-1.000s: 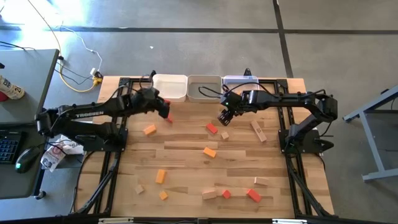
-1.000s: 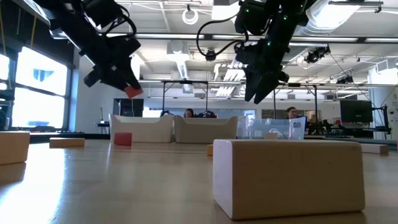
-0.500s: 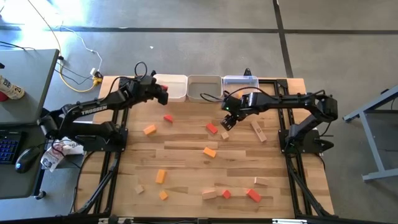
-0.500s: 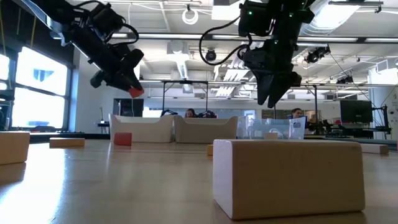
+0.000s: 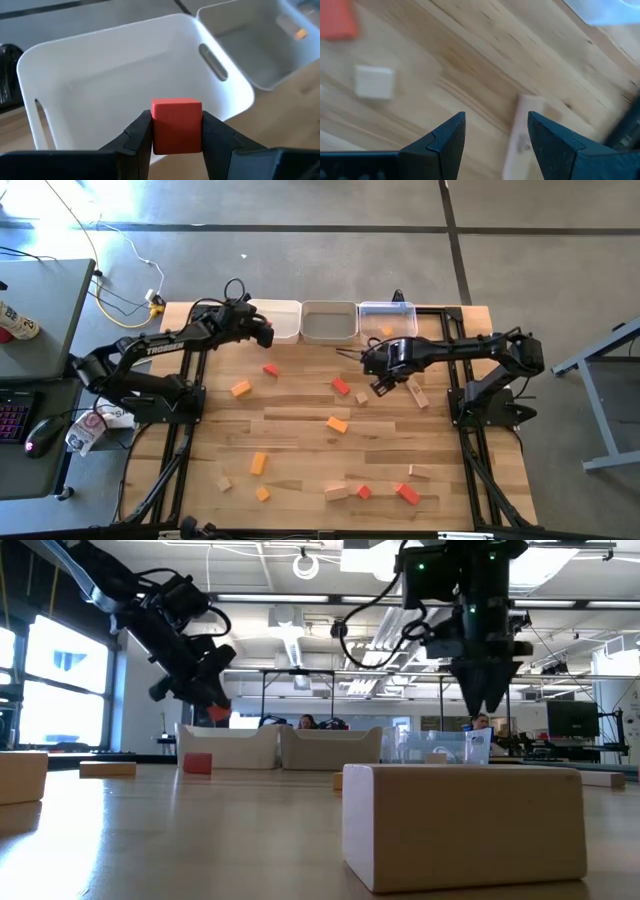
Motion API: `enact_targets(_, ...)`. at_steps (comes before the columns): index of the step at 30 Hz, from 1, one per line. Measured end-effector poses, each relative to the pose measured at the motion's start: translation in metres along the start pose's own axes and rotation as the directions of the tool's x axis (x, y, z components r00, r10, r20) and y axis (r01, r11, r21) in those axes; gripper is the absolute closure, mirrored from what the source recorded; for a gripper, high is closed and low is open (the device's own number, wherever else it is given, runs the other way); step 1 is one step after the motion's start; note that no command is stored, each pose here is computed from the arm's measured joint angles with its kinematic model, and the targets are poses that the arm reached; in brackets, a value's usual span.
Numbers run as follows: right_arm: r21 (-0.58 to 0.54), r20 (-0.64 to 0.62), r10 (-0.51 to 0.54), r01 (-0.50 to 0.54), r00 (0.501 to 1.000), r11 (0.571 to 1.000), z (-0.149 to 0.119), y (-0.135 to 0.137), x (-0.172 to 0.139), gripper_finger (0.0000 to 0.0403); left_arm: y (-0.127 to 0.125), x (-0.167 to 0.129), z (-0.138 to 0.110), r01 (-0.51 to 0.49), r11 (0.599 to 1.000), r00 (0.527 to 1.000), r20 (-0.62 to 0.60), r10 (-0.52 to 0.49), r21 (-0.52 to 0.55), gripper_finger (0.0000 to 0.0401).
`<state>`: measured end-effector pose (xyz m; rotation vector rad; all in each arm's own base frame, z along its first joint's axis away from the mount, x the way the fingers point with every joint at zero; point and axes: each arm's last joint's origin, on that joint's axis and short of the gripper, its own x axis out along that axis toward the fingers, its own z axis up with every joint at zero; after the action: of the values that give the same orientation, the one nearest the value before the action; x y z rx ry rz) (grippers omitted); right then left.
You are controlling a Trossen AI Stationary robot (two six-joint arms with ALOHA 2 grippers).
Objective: Sort & place blocks by color
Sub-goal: Put the orange block into the white bin, then put the brown block into the transparent bin
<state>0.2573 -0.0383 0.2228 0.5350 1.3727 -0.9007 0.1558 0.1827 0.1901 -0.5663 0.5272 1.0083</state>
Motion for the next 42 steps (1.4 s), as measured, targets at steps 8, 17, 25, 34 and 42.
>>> enact_targets(8,-0.042,-0.036,-0.092,0.090,0.995,0.995,-0.012,-0.002,-0.002,0.0201,0.009,0.004,0.001,-0.006,1.000,1.000,-0.015,0.006,0.009,0.0289)
enact_targets(17,-0.038,-0.005,-0.215,0.215,0.976,0.976,-0.024,-0.004,-0.006,0.0201,0.008,0.000,0.018,0.050,0.999,0.999,0.014,-0.050,0.011,0.0288)
enact_targets(25,-0.029,0.005,-0.216,0.216,0.976,0.976,-0.030,0.001,-0.008,0.0201,0.007,-0.002,0.026,0.055,0.998,0.998,0.033,-0.056,0.026,0.0280)
enact_targets(34,-0.026,-0.014,-0.188,0.188,0.982,0.982,-0.030,0.002,-0.008,0.0201,0.008,-0.001,0.023,0.022,0.999,1.000,0.015,-0.023,0.025,0.0233)
enact_targets(42,-0.073,-0.001,-0.174,0.174,0.985,0.982,-0.028,0.003,-0.007,0.0201,0.007,-0.001,0.023,0.050,0.998,0.999,0.010,-0.050,0.026,0.0214)
